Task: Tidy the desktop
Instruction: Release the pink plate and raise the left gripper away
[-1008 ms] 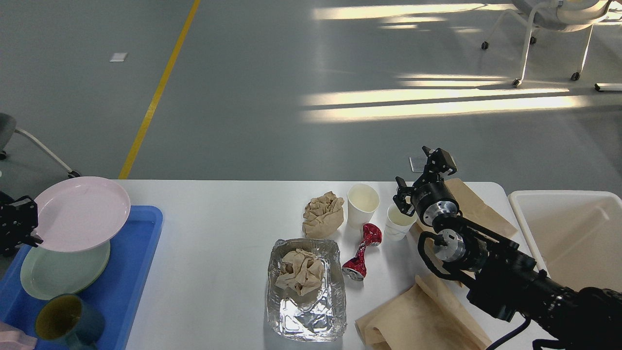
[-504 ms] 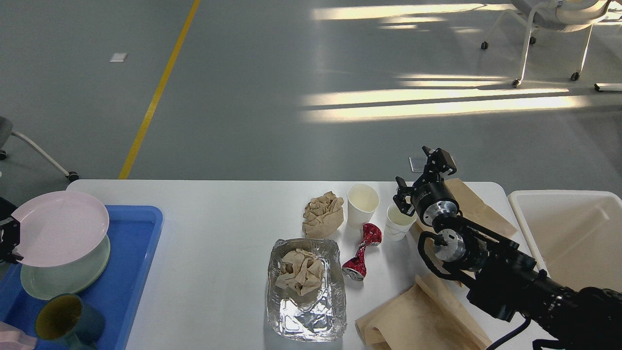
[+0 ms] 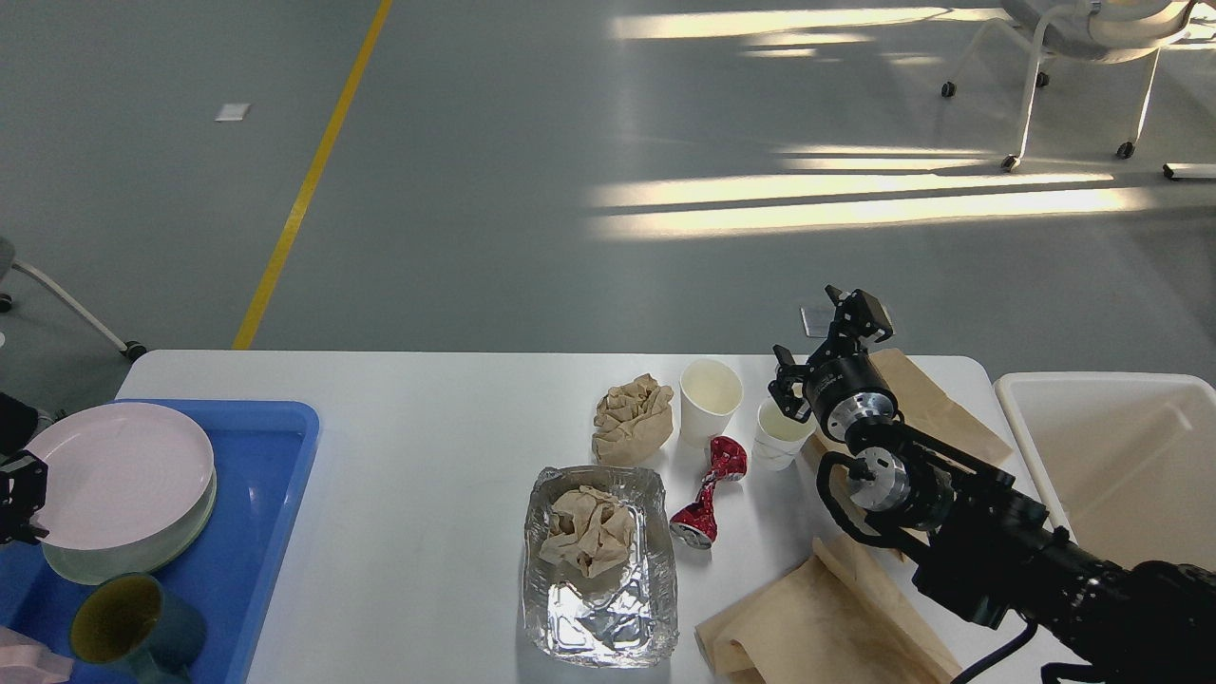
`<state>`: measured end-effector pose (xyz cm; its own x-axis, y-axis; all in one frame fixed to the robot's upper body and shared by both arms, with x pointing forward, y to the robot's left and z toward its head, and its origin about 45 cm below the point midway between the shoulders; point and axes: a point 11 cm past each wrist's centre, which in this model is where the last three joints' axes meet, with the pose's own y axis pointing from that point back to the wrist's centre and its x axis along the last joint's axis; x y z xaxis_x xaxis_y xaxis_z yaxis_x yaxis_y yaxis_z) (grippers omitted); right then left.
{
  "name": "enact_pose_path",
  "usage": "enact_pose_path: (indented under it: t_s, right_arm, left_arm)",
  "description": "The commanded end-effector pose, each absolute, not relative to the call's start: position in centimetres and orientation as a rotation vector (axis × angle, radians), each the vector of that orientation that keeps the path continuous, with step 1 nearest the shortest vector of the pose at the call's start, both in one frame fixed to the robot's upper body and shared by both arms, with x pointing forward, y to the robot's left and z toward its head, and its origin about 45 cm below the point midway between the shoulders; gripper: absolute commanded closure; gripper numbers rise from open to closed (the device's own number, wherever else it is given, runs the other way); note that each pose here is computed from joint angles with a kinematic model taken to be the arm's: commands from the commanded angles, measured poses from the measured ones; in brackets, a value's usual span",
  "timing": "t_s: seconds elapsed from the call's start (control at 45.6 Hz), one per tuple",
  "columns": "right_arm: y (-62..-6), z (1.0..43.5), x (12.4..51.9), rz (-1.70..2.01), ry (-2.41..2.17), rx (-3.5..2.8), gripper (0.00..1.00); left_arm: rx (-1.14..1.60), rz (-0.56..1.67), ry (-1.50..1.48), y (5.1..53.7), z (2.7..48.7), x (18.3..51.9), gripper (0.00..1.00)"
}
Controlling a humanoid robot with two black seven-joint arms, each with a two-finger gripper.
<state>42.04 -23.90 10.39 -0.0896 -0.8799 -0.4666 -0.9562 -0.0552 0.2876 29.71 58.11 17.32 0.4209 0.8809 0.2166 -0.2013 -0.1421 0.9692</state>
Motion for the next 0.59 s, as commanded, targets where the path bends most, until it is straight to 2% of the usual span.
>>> enact_pose_path:
  t_s: [0.0,0.175,0.373,0.57]
  right_arm:
    - [-23.92,10.41,42.05,0.836,2.059,-2.020,0.00]
    - [-23.92,10.41,42.05,0.836,2.059,-2.020,0.00]
    - [-23.90,10.38,42.04,0.836,2.059,-2.022,0.00]
    - [-23.92,10.41,42.05,0.836,2.059,-2.020,0.00]
  left_arm:
    - [1.400,1.066,0.658,58.09,17.29,29.72,0.98]
    - [1.399,1.067,0.657,58.09,17.25,29.71,0.93]
    - [1.400,1.071,0.654,58.08,17.23,29.77,0.81]
    - [1.417,1.113,0.628,58.22,17.15,30.22,0.53]
